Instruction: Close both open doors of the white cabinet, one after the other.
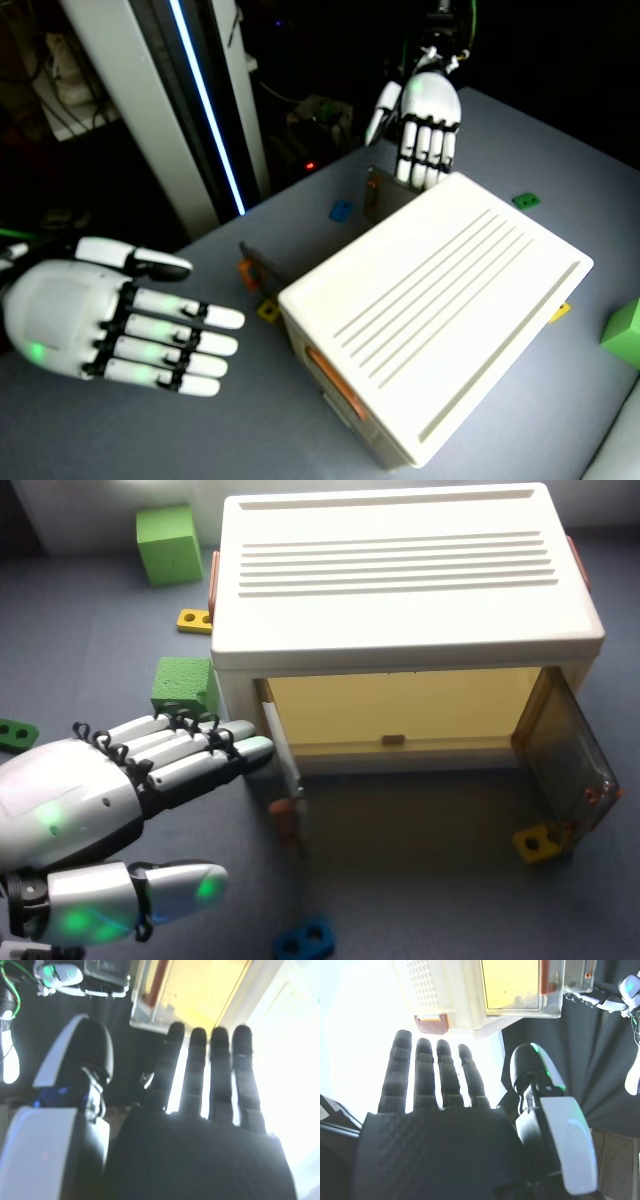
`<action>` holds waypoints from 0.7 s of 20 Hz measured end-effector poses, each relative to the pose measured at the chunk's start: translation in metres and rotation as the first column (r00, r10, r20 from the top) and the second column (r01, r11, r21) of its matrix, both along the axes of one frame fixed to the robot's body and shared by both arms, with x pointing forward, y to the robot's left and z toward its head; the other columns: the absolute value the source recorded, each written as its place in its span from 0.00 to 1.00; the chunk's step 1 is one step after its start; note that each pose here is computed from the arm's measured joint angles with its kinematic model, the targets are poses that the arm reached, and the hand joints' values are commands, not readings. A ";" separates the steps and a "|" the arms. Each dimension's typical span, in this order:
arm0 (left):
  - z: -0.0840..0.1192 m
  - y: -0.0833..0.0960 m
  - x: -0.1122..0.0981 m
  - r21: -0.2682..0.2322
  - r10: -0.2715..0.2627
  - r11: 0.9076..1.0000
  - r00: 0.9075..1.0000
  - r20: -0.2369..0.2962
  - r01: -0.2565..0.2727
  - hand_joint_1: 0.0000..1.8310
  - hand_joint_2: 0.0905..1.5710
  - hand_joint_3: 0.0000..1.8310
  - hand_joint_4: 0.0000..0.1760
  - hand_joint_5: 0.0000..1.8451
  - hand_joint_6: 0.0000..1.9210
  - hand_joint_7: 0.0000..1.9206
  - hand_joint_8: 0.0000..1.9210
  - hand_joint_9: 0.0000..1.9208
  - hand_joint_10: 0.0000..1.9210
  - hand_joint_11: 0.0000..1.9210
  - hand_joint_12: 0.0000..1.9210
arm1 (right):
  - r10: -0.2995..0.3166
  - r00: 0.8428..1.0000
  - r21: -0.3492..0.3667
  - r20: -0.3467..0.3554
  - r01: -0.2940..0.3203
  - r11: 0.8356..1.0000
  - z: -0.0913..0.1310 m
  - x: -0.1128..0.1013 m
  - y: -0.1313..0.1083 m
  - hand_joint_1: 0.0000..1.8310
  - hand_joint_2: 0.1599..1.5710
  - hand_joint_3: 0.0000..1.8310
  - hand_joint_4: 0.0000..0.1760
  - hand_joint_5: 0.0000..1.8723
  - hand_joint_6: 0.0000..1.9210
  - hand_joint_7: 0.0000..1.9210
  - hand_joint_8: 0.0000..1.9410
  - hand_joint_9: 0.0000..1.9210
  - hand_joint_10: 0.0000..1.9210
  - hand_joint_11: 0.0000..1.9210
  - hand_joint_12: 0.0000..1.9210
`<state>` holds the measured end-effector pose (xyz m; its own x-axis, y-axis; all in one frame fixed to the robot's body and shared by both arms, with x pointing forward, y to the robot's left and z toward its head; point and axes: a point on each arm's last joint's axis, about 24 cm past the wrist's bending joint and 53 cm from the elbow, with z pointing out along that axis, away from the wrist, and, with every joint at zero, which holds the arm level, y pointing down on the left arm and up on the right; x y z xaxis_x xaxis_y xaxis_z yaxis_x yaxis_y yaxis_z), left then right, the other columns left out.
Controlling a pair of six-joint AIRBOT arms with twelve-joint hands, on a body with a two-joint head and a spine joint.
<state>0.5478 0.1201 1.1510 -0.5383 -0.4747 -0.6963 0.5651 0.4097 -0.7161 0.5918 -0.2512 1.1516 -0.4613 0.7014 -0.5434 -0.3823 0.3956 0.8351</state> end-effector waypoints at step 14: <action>0.010 -0.030 0.006 -0.043 -0.066 0.997 0.997 0.041 0.067 0.00 0.89 0.00 0.00 0.05 0.00 0.05 0.00 0.06 0.00 0.00 0.21 | 0.000 1.000 0.001 -0.007 0.000 1.000 -0.003 0.000 0.001 0.08 0.88 0.00 0.22 0.03 0.00 0.02 0.00 0.02 0.00 0.05 0.00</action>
